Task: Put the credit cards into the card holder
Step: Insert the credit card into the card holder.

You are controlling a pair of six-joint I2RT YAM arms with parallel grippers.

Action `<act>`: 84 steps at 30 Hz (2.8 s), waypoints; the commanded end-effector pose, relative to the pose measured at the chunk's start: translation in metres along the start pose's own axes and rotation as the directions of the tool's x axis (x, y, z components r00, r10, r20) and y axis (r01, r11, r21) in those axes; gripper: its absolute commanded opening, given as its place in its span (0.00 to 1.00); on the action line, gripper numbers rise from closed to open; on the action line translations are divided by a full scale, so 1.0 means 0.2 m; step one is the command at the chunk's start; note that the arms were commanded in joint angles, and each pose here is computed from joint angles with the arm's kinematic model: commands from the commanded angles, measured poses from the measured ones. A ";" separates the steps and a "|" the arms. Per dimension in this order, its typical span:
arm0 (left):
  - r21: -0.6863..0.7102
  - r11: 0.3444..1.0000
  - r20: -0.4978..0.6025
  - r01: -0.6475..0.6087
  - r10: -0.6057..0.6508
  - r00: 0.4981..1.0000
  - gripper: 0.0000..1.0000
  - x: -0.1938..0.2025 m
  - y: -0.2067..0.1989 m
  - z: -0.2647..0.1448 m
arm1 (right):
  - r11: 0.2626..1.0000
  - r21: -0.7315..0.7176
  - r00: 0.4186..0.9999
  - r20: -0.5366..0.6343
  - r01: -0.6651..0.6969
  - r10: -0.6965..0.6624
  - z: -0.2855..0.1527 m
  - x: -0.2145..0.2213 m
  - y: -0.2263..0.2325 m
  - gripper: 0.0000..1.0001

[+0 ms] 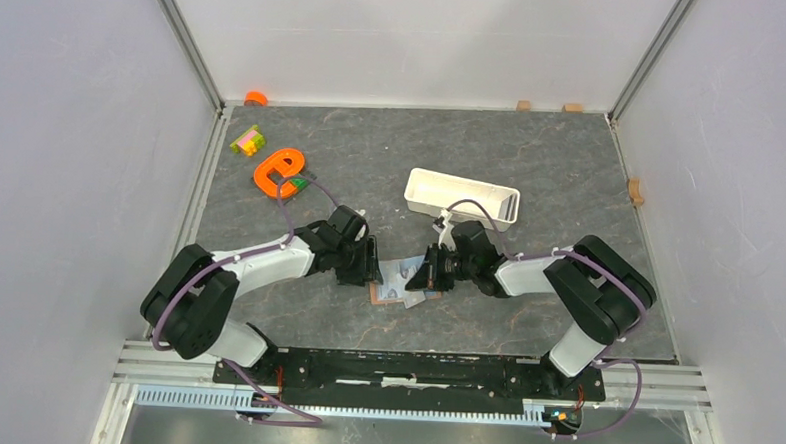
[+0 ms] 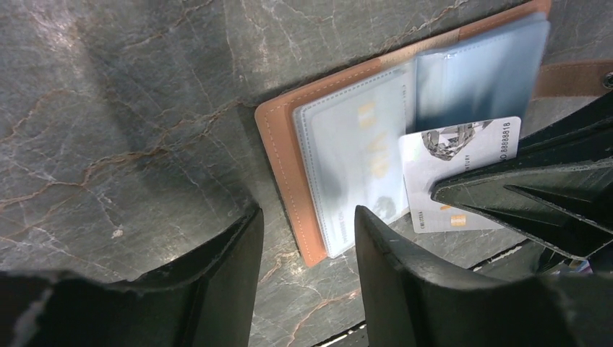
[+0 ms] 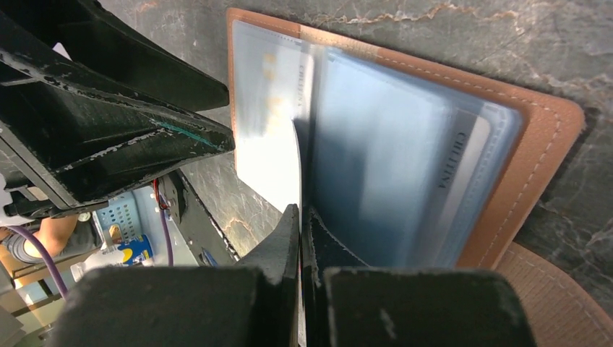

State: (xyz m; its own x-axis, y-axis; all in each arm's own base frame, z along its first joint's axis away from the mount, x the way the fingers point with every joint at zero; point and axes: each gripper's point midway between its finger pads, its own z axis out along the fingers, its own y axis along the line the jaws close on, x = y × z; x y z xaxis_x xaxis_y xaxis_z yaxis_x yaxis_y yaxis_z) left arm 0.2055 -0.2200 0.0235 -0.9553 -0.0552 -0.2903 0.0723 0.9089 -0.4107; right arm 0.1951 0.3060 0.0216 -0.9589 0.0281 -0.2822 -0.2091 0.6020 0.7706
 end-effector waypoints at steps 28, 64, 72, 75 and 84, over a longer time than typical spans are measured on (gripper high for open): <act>-0.027 1.000 -0.048 -0.011 0.010 0.999 0.40 0.08 0.08 0.11 | 0.996 0.085 0.993 0.109 0.042 -0.051 0.14 -0.09 -0.13 0.00; -0.031 0.999 -0.041 0.023 -0.024 0.999 0.24 0.11 0.11 0.11 | 0.962 0.252 0.975 0.165 0.102 -0.147 0.09 -0.04 -0.24 0.00; -0.026 0.999 -0.041 0.022 -0.023 0.999 0.24 0.10 0.10 0.10 | 0.960 0.263 0.980 0.146 0.091 -0.133 0.03 0.02 -0.26 0.30; -0.012 1.000 -0.040 0.021 -0.021 0.999 0.24 0.10 0.08 0.10 | 0.962 0.251 0.979 0.144 0.105 -0.144 0.02 0.02 -0.23 0.40; -0.011 1.000 -0.043 0.020 -0.020 0.999 0.23 0.10 0.08 0.10 | 0.947 0.294 0.973 0.149 0.126 -0.176 -0.04 -0.02 -0.22 0.49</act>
State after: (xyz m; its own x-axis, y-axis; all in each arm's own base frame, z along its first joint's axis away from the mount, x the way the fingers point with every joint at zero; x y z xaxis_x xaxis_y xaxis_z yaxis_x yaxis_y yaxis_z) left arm 0.2134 -0.2281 0.0158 -0.9453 -0.0705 -0.3184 0.0907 0.8811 -0.4642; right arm 0.2202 0.3048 0.0246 -0.8397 0.1177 -0.5301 -0.3071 0.7022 0.6424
